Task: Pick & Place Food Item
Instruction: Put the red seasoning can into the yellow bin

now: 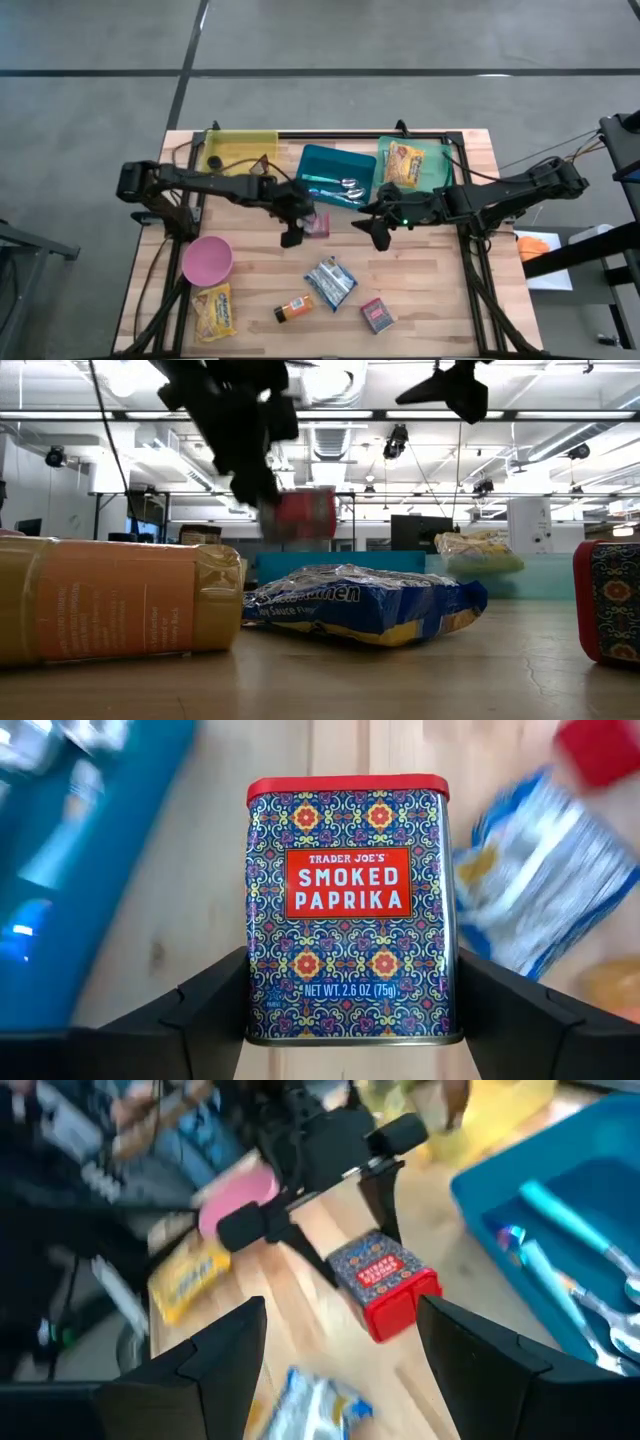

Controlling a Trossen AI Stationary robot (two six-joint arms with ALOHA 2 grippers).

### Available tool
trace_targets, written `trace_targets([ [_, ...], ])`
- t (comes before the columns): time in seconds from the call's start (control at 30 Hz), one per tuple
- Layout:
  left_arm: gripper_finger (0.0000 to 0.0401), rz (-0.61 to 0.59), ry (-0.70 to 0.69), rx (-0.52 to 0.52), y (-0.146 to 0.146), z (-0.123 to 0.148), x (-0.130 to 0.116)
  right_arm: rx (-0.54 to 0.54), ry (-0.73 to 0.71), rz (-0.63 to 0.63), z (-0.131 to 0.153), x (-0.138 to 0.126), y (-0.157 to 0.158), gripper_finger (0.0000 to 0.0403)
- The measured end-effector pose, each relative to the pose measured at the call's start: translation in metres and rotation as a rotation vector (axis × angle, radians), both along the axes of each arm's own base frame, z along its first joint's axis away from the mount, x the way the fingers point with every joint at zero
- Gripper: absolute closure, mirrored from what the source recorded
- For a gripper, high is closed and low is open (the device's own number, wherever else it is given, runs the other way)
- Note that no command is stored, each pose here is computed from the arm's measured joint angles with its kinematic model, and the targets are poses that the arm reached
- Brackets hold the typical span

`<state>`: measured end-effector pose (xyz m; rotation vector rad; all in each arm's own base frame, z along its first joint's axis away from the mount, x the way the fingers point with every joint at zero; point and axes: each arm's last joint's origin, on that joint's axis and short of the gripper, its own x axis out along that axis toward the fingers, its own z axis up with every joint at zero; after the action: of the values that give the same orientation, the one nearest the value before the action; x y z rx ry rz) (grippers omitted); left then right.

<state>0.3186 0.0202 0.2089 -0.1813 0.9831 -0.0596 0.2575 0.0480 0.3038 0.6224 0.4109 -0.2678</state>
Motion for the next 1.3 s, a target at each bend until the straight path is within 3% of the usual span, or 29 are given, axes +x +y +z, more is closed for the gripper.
trace_targets([
  [0.17,0.0103,0.119,-0.145,-0.004,0.012,0.036,-0.011,0.122,-0.123,-0.214,0.01,-0.002,-0.005,0.0148],
  [0.33,0.0103,0.268,-0.287,0.132,0.019,0.065,-0.022,0.32,-0.286,-0.476,0.017,-0.003,-0.009,0.0148],
  [0.5,0.0103,0.398,-0.355,0.245,0.024,0.077,-0.023,0.298,-0.384,-0.605,0.021,-0.001,-0.012,0.0148],
  [0.8,0.0103,0.407,-0.464,0.21,0.024,0.09,-0.016,0.32,-0.405,-0.659,0.018,0.003,-0.014,0.0148],
  [0.9,0.0103,0.387,-0.492,0.218,0.024,0.097,-0.014,0.316,-0.386,-0.649,0.017,0.011,-0.015,0.0148],
  [1.0,0.0103,0.285,-0.508,0.18,0.022,0.102,-0.013,0.26,-0.341,-0.566,0.024,0.021,-0.017,0.0148],
  [1.2,0.0103,0.026,-0.479,-0.069,0.016,0.111,-0.015,-0.127,-0.182,-0.25,0.068,0.015,-0.018,0.0148],
  [1.3,0.0103,-0.032,-0.454,-0.191,0.018,0.116,-0.018,-0.242,-0.094,-0.024,0.091,0.003,-0.016,0.0148],
])
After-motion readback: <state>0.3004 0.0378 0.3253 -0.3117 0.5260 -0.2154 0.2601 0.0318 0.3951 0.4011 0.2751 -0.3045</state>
